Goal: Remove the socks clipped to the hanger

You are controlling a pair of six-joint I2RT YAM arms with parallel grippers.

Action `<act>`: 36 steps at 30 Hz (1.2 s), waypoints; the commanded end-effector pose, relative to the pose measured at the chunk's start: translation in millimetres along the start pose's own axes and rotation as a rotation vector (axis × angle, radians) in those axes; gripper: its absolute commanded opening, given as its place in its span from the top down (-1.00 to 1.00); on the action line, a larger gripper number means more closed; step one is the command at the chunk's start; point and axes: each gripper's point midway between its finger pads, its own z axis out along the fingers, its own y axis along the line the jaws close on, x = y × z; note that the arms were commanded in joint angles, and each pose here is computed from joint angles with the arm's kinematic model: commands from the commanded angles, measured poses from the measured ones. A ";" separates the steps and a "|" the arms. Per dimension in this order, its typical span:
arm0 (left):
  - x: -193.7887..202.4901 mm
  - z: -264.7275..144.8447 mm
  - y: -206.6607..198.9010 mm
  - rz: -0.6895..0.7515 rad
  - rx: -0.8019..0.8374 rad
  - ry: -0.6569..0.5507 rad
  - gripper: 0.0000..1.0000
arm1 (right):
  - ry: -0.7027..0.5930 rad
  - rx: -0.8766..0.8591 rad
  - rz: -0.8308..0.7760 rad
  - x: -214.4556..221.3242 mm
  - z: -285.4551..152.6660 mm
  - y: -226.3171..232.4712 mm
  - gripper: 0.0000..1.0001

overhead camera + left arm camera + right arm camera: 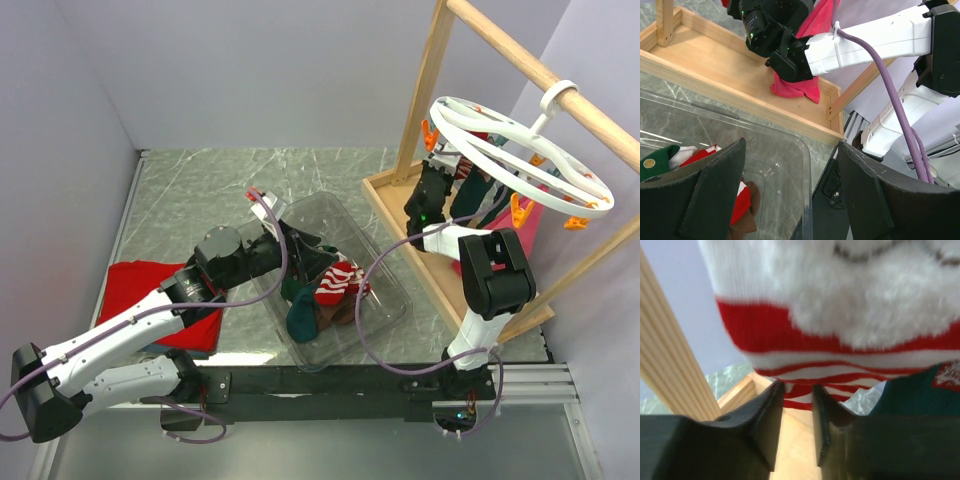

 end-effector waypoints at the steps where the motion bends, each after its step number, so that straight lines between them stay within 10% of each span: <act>1: -10.3 2.2 -8.8 0.006 0.037 -0.030 -0.57 | -0.077 0.024 0.055 -28.0 6.4 -3.9 0.74; 3: -9.7 2.2 -9.3 0.002 0.040 -0.028 -0.57 | -0.081 0.015 0.086 -35.2 1.2 -6.3 1.00; 36: -20.0 -0.5 -36.5 -0.060 0.162 -0.047 -0.58 | 0.133 -0.728 0.478 -51.4 -236.3 7.3 1.00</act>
